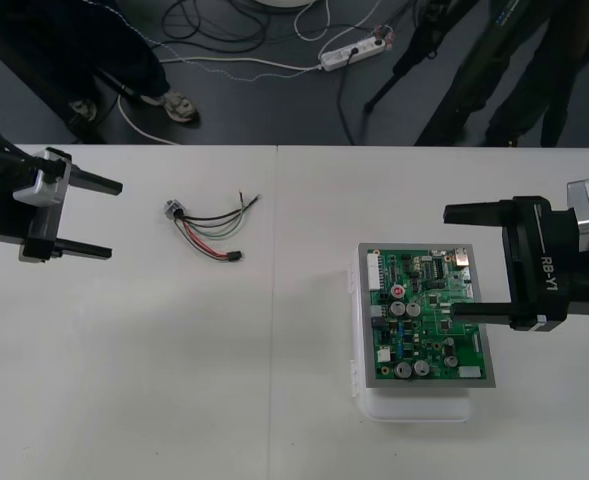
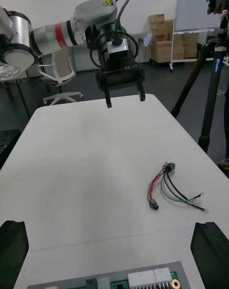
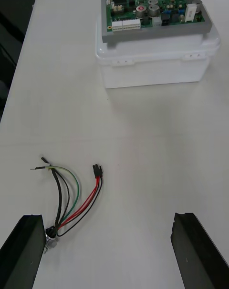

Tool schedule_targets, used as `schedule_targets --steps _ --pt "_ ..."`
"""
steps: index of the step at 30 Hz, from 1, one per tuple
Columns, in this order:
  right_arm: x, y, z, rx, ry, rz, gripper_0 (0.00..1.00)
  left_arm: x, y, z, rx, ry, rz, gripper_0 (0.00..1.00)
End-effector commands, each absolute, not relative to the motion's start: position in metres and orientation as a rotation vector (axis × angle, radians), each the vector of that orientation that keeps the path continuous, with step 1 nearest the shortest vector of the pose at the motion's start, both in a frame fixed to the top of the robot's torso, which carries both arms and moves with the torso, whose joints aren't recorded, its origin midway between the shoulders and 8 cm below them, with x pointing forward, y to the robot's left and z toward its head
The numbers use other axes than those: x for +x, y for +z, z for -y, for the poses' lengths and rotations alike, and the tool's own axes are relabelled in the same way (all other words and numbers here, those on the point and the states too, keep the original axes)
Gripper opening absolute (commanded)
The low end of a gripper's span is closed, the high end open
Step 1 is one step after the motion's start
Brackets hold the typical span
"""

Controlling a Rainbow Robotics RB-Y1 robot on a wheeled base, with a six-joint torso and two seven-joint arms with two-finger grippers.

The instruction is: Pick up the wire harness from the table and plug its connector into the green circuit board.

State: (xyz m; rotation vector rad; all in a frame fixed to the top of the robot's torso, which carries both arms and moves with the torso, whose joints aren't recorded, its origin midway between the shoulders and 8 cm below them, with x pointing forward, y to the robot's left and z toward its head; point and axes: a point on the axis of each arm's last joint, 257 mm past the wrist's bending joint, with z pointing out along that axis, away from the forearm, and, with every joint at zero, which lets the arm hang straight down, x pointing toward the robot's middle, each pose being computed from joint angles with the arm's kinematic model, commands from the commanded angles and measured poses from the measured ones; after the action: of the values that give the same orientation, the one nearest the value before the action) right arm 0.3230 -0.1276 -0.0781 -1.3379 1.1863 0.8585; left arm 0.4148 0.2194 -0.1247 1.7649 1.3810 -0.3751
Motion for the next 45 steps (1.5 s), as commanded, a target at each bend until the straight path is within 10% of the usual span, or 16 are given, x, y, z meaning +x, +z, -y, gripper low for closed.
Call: schedule_targets --steps 1,45 --pt "0.326 -0.056 0.122 -1.325 0.824 -1.098 1.0 0.429 -0.121 -0.237 1.919 -0.282 -1.333 0.77" --pt "0.354 -0.041 0.117 -1.242 0.913 -0.954 1.0 0.543 -0.171 -0.253 2.519 0.446 -0.963 0.77"
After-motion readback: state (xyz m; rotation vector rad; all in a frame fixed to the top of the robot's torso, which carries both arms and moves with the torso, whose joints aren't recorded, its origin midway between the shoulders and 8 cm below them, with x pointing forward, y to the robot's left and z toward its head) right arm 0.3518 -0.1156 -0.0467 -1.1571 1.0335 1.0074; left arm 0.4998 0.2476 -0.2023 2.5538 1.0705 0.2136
